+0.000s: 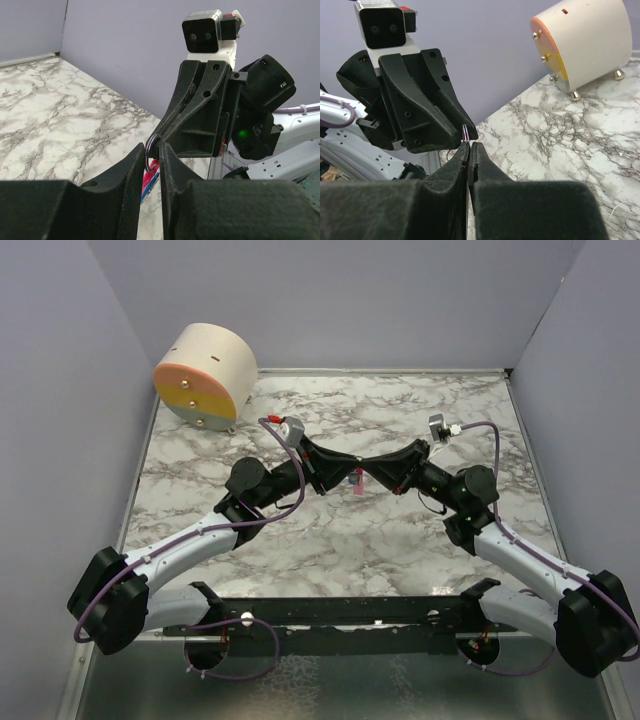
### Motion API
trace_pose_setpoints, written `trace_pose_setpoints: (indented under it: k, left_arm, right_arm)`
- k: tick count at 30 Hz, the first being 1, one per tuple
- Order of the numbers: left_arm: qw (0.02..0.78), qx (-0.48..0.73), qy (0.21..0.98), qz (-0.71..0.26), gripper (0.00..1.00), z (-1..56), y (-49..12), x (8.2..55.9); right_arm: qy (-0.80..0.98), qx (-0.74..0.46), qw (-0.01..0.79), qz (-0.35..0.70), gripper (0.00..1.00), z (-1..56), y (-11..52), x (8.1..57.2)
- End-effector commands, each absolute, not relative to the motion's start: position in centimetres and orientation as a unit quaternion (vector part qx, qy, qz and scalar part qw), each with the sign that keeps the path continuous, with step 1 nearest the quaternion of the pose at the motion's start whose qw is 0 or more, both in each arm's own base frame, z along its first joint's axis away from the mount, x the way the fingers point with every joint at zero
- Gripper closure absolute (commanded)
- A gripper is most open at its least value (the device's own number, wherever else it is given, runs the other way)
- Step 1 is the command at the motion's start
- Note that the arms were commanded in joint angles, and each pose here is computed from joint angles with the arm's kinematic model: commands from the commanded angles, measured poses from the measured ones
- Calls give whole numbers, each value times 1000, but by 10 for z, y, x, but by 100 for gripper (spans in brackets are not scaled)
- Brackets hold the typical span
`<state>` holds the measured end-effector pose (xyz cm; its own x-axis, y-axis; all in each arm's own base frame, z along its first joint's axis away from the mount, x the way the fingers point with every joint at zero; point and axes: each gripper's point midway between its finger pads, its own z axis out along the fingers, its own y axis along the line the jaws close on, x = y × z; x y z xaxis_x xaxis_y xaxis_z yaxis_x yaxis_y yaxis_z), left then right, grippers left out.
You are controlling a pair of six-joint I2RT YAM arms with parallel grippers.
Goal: Put the keys on the keyring
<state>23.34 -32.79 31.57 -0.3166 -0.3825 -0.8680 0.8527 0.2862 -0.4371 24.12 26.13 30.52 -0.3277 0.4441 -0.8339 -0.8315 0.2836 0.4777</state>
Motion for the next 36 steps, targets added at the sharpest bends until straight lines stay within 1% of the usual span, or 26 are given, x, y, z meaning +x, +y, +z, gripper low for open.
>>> trace_pose_setpoints:
  k: [1, 3, 8, 9, 11, 13, 15, 16, 19, 24, 29, 33, 36]
  left_arm:
    - [539, 216, 570, -581, 80, 318, -330, 223]
    - [542, 215, 569, -580, 83, 319, -329, 223]
    - [545, 216, 565, -581, 99, 323, -329, 222]
    - [545, 216, 565, -581, 100, 322, -329, 222]
    - [544, 216, 565, -581, 100, 322, -329, 222]
    - [547, 212, 566, -580, 100, 322, -327, 222]
    - [551, 206, 567, -576, 100, 322, -325, 224]
    - [553, 203, 568, -574, 100, 322, -324, 224]
    - [555, 191, 582, -563, 100, 317, -321, 229]
    - [547, 169, 624, -532, 100, 299, -320, 244]
    - [524, 150, 685, -484, 100, 271, -320, 262]
    - [509, 139, 724, -444, 100, 255, -318, 275]
    - [502, 135, 746, -417, 100, 247, -318, 283]
  right_arm:
    - [550, -179, 573, 581, 99, 327, 260, 239]
    - [550, -178, 573, 581, 99, 327, 260, 239]
    - [552, -176, 574, 579, 99, 326, 260, 241]
    - [552, -176, 574, 579, 99, 326, 260, 241]
    - [554, -174, 573, 578, 99, 325, 260, 242]
    - [564, -168, 570, 573, 96, 322, 260, 247]
    - [575, -163, 569, 565, 81, 319, 260, 251]
    - [577, -159, 571, 561, 77, 318, 259, 252]
    - [585, -149, 585, 541, 71, 317, 252, 255]
    - [600, -136, 616, 492, 70, 316, 235, 257]
    - [621, -140, 651, 413, 65, 313, 213, 263]
    - [660, -157, 648, 348, 65, 298, 202, 271]
    - [675, -170, 638, 330, 65, 288, 202, 274]
